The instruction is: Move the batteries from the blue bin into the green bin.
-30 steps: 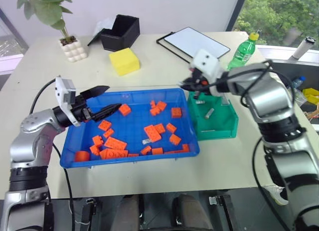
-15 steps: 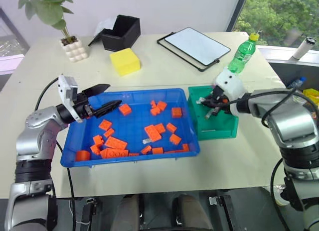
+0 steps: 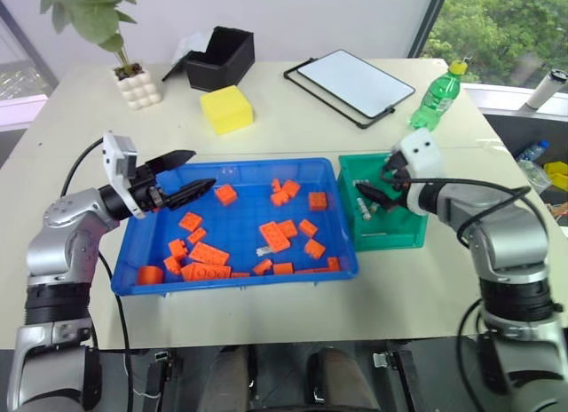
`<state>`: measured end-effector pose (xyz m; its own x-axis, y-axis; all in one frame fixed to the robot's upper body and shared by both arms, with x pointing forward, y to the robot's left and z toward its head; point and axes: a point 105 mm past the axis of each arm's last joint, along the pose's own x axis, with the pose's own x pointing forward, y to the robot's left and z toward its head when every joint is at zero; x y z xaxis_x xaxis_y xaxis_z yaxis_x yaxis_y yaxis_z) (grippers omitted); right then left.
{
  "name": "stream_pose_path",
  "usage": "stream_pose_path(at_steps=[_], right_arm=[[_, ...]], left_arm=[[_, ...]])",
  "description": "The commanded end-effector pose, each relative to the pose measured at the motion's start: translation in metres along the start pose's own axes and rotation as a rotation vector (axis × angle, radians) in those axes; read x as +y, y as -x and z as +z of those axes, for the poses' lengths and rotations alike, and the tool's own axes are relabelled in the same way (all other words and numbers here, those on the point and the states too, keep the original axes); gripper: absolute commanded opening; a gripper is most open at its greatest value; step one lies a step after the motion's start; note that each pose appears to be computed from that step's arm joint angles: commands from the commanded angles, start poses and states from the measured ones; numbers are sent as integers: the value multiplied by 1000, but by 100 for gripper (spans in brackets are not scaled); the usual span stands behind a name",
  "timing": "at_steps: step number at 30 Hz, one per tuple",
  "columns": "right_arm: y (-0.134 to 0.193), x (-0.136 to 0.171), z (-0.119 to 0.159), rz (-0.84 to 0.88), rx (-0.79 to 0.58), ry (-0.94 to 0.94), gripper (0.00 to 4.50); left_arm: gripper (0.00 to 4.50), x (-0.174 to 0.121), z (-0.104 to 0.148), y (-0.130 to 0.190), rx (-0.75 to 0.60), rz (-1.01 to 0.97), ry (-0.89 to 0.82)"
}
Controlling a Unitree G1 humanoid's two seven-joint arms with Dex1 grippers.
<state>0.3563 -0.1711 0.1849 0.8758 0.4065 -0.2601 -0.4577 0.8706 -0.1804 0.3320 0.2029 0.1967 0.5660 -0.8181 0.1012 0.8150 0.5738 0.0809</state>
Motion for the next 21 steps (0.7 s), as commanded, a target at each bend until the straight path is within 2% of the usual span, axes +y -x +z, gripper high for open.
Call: stream_pose_path(at_steps=[1, 5, 12, 21], right_arm=[[6, 0, 23, 34, -154, 4, 446], [10, 31, 39, 237, -248, -33, 446], [6, 82, 25, 525, -140, -5, 446], [-14, 122, 11, 612, -14, -20, 446]], left_arm=[[450, 4, 14, 2, -29, 11, -45], [450, 4, 12, 2, -25, 15, -42], [450, 2, 10, 0, -14, 9, -48], [450, -3, 10, 4, -14, 34, -54]])
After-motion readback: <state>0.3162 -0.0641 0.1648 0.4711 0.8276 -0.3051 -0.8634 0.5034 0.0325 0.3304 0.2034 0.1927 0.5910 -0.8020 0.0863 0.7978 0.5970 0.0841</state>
